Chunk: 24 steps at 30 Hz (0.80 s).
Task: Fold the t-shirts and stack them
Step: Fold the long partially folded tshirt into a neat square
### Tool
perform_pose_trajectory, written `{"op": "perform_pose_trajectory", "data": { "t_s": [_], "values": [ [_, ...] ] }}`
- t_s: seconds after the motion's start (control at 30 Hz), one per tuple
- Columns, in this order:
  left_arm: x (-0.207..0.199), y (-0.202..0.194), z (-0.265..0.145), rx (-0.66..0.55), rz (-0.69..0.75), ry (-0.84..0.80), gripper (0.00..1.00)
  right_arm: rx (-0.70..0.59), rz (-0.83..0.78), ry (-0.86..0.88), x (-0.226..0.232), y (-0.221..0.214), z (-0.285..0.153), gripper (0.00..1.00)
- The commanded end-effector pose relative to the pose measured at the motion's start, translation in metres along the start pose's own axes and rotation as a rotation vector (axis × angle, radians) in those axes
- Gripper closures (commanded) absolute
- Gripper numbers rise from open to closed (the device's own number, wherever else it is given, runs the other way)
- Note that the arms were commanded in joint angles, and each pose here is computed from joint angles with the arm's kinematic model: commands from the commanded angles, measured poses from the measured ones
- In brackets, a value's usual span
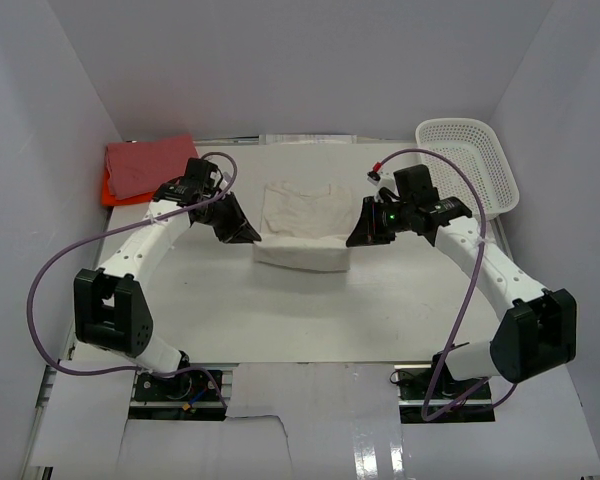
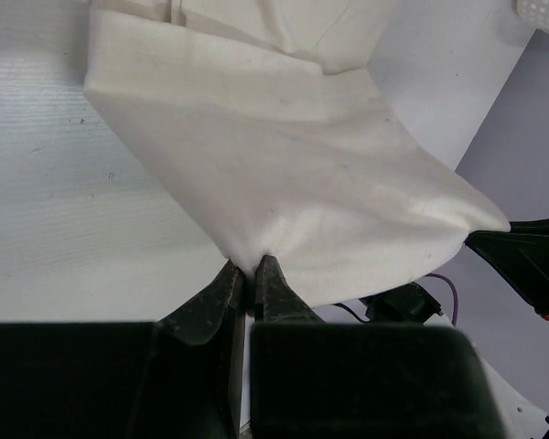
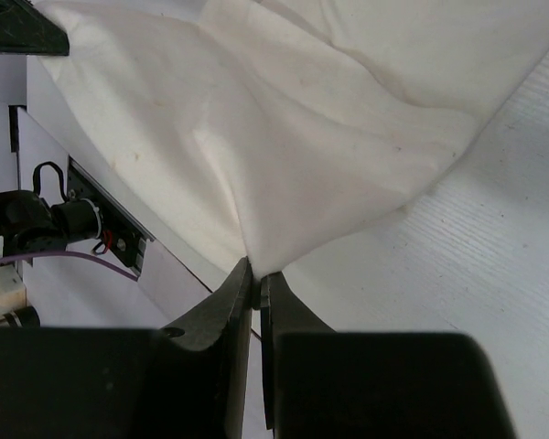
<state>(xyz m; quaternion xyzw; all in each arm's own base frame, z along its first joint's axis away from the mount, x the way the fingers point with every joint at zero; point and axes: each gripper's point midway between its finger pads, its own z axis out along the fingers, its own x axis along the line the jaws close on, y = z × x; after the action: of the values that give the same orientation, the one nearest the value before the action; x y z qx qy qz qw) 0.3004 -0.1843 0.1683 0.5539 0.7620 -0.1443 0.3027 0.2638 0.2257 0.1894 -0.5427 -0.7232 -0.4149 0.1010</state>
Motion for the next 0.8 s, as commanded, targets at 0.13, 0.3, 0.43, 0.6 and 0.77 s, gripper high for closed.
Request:
{"op": "perform_pose_trajectory", "data": {
  "t_s": [0.13, 0.3, 0.43, 0.6, 0.77],
  "values": [
    [-0.026, 0.027, -0.018, -0.065, 0.061, -0.053, 1.00, -0.061, -0.052, 0.025, 0.011, 0.032, -0.010, 0.92],
    [-0.031, 0.040, -0.021, -0.079, 0.059, -0.065, 1.00, -0.067, -0.053, 0.019, 0.010, 0.041, -0.011, 0.92],
    [-0.033, 0.050, -0.020, -0.081, 0.052, -0.073, 1.00, -0.067, -0.043, 0.014, 0.004, 0.046, -0.010, 0.92],
    [-0.032, 0.063, -0.012, -0.075, 0.047, -0.068, 1.00, -0.068, -0.032, 0.009, -0.003, 0.054, -0.006, 0.92],
    [-0.034, 0.073, -0.004, -0.060, 0.043, -0.078, 1.00, -0.057, -0.019, 0.016, -0.009, 0.058, 0.000, 0.92]
  ]
}}
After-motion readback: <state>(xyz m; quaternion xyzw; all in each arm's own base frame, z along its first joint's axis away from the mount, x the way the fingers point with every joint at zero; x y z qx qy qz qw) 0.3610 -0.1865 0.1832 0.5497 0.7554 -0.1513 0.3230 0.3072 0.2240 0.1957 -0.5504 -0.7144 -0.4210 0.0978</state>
